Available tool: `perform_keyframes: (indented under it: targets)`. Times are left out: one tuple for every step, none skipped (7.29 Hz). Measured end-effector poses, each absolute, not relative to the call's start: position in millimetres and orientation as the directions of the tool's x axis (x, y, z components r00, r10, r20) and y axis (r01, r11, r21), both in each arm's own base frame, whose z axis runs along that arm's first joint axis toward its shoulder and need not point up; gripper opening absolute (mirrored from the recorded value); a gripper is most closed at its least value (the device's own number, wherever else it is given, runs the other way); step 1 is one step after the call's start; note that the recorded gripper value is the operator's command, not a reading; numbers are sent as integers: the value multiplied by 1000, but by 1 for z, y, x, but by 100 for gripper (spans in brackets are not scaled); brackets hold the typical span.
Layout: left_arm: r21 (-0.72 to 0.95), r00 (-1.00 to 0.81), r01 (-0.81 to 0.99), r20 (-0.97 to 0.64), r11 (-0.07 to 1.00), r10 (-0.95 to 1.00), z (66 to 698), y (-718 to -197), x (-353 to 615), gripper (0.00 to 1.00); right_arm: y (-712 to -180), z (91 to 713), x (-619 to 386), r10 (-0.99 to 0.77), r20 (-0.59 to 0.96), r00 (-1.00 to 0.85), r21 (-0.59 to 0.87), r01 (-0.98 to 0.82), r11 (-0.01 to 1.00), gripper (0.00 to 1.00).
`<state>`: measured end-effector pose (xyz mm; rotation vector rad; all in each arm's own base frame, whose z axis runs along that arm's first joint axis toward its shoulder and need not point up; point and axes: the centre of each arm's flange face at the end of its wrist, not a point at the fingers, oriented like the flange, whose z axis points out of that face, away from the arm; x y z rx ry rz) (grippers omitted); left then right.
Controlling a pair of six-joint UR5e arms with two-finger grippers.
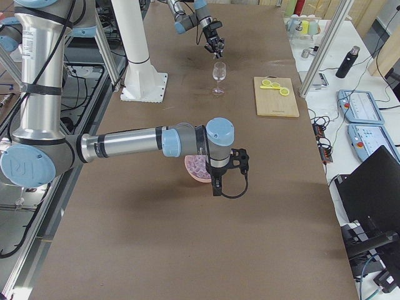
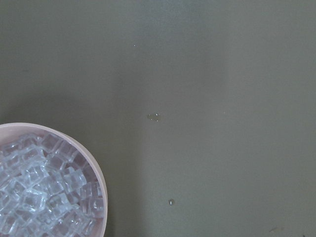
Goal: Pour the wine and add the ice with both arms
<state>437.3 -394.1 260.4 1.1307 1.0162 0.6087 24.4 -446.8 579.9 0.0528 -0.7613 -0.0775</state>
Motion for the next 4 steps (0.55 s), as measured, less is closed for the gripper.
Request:
perform_keyframes:
  targets:
    - [933, 437, 73, -346, 351, 830, 242, -396, 443, 0, -447, 580, 24, -88, 687, 721, 75, 51, 996, 100]
    - [933, 424, 61, -345, 353, 838, 228, -396, 446, 0, -447, 580, 24, -88, 687, 721, 74, 51, 996, 100]
    - [940, 413, 40, -323, 338, 851, 221, -395, 448, 0, -447, 581, 24, -88, 687, 721, 74, 51, 996, 100]
    - [951, 409, 11, -287, 310, 866, 214, -395, 451, 0, -446, 581, 24, -87, 688, 721, 73, 51, 996, 100]
